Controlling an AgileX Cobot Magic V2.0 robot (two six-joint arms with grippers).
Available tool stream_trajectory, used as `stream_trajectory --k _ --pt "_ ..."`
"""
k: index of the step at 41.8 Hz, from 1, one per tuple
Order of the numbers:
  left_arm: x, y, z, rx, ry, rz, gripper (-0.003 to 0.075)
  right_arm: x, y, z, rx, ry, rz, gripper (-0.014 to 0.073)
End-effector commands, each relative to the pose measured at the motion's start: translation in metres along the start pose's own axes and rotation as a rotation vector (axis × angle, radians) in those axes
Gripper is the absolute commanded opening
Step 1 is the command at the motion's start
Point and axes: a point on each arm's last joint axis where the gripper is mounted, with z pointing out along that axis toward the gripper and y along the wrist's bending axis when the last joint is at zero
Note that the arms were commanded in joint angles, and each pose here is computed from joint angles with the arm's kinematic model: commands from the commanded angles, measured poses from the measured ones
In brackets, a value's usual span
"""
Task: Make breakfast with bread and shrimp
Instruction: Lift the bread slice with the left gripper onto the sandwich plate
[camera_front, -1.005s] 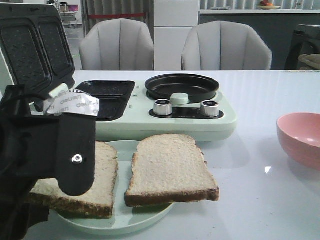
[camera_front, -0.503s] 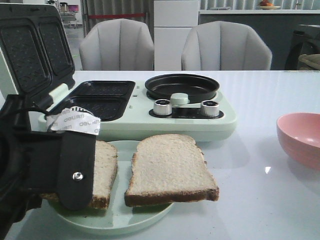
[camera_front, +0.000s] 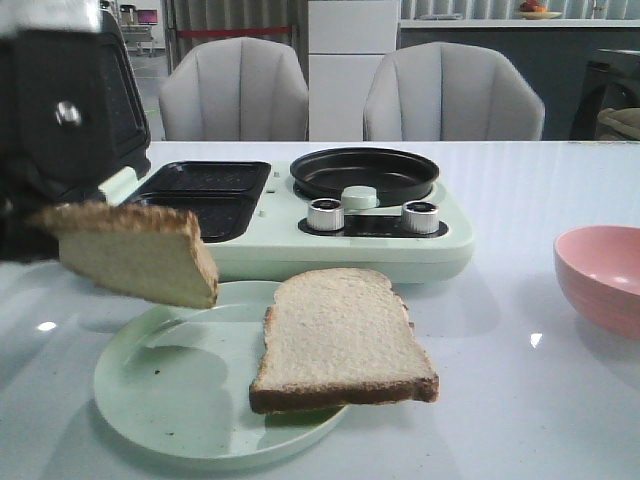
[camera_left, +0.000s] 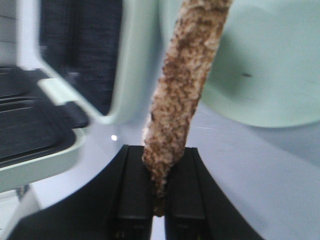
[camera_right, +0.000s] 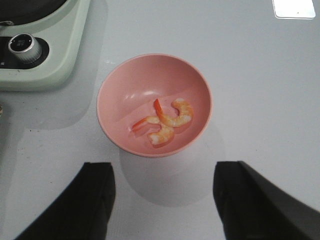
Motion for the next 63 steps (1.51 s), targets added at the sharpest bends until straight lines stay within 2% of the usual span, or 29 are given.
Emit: stream_trajectory --k 1,5,10,15,33,47,54,63 --pt "-0.005 0.038 -0.026 -0.151 -0.081 -0.026 0.0102 -0.015 -0.001 -0.006 0.006 -0.090 -0.002 0.0535" --pt "-0.009 0.059 -0.037 -0.242 -0.144 -0.029 0.0102 -0.015 -0.001 -0.006 0.006 -0.090 -0.002 0.0535" --pt "-0.018 0.081 -0.038 -0.364 -0.191 0.035 0.0102 -0.015 -0.001 -0.006 0.006 -0.090 -0.002 0.0535" --pt "-0.029 0.094 -0.024 -0.340 -0.230 0.041 0.0101 -0.015 -0.001 -0.006 0.006 -0.090 -0.002 0.0535" --pt "-0.046 0.152 0.092 -0.295 -0.077 -0.018 0.0101 -0.015 -0.001 -0.006 0.006 -0.090 -0.002 0.0535" --pt "-0.061 0.168 0.170 -0.302 -0.013 -0.033 0.0101 -0.015 -0.001 -0.006 0.006 -0.090 -0.002 0.0535" --pt "-0.059 0.176 0.194 -0.314 0.007 -0.050 0.0101 -0.015 -0.001 -0.006 0.006 -0.090 -0.002 0.0535" --pt "-0.052 0.174 0.218 -0.276 0.000 -0.050 0.0102 -0.015 -0.001 -0.006 0.006 -0.090 -0.002 0.0535"
